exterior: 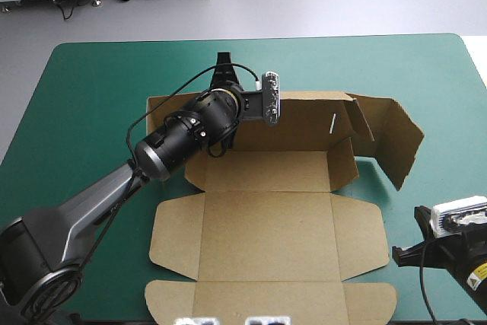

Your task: Fold the box

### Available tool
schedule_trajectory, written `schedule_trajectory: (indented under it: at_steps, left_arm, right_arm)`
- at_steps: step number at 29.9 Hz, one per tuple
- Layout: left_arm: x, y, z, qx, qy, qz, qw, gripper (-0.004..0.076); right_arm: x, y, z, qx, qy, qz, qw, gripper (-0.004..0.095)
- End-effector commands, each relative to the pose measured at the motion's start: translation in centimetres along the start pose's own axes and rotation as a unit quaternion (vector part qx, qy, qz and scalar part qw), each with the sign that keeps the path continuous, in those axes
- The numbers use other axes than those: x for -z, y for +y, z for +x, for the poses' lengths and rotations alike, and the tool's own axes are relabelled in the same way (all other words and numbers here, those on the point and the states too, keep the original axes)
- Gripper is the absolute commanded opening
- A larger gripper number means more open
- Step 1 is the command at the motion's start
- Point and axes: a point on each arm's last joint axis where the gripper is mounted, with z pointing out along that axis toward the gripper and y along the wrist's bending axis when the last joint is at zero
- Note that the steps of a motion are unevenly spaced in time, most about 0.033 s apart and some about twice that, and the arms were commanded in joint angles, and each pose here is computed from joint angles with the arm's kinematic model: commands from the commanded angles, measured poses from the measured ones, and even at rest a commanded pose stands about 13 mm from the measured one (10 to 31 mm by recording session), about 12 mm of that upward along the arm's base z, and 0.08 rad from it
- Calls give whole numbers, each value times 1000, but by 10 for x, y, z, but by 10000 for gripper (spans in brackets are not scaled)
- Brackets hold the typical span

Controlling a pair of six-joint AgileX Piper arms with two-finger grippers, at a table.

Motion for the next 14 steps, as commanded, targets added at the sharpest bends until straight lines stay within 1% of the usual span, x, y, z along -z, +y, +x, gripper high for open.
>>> schedule_trajectory:
  at_steps: [1, 4, 8, 14]
  left_arm:
    - [25, 17, 6, 19, -32, -84, 996, -9]
    - [22, 9, 8, 20, -42, -94, 995, -9]
    - [14, -8, 9, 10, -40, -87, 995, -9]
    - [14, -25, 11, 6, -29, -114, 993, -9]
  right_arm:
    - [16, -3, -30, -11, -70, 16, 997, -16]
    - [18, -5, -42, -19, -78, 28, 996, -16]
    - [13, -7, -64, -23, -83, 38, 996, -16]
    - [-8, -4, -111, -27, -82, 40, 995, -18]
